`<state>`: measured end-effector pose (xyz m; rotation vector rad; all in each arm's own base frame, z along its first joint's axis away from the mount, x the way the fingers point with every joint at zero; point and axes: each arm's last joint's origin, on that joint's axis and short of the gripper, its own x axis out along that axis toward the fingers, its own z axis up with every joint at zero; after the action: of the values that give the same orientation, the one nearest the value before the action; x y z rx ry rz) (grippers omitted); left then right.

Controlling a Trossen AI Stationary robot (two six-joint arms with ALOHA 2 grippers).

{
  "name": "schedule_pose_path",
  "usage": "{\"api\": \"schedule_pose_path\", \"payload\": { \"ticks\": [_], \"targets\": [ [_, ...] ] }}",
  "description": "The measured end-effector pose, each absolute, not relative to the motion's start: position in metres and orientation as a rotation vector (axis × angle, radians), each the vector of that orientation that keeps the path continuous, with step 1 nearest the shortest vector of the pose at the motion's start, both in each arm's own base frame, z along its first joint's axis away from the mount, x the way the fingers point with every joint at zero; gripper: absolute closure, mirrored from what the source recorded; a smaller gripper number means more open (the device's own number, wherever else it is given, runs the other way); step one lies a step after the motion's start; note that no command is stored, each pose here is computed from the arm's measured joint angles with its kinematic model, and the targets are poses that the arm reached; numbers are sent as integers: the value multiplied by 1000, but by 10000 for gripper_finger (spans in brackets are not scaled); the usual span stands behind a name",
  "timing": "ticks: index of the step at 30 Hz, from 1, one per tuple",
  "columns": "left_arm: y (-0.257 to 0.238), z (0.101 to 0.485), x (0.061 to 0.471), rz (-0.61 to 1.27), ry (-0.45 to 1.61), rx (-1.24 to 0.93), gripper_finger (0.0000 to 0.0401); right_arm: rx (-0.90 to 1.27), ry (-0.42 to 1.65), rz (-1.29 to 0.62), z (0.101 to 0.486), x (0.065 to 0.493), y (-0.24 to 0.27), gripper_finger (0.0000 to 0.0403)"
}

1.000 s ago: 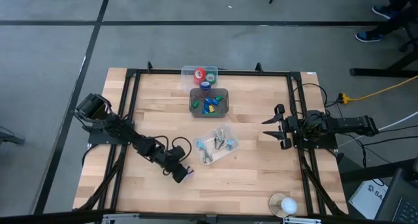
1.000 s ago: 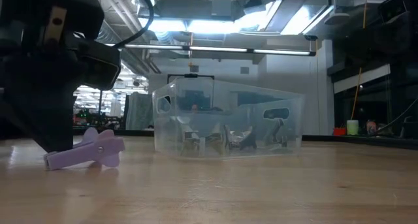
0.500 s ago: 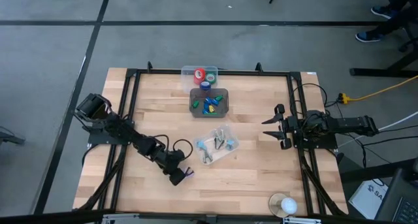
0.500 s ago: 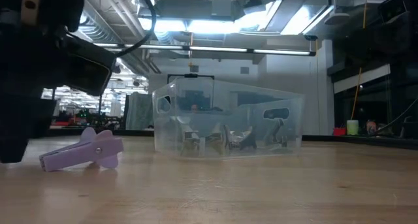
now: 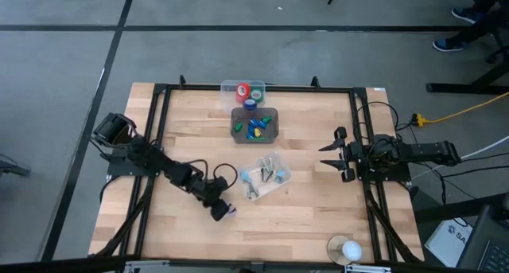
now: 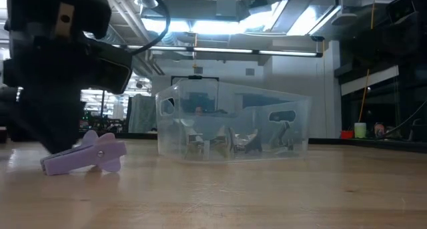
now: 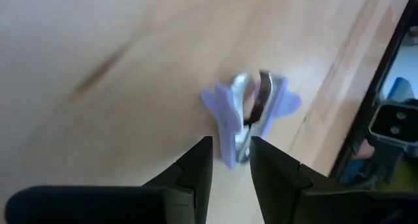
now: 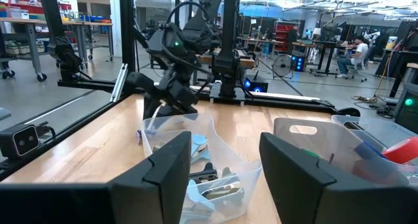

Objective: Pick and place Stapler, Stapler remover, tape
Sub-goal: Put the purple staple remover into the bottom transparent bin

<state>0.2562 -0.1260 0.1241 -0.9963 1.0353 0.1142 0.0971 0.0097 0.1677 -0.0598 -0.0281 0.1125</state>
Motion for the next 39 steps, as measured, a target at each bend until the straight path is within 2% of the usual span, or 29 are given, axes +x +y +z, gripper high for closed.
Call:
{"api": "schedule_pose_path", "payload": {
  "ticks": [28,39],
  "targets": [
    [-113,125,263,195,934,-924,315,-60,-29,112,168,97,10,215],
    [-114,125,263,202,937,-956,369,-60,-28,113,168,97,10,215]
  ]
}}
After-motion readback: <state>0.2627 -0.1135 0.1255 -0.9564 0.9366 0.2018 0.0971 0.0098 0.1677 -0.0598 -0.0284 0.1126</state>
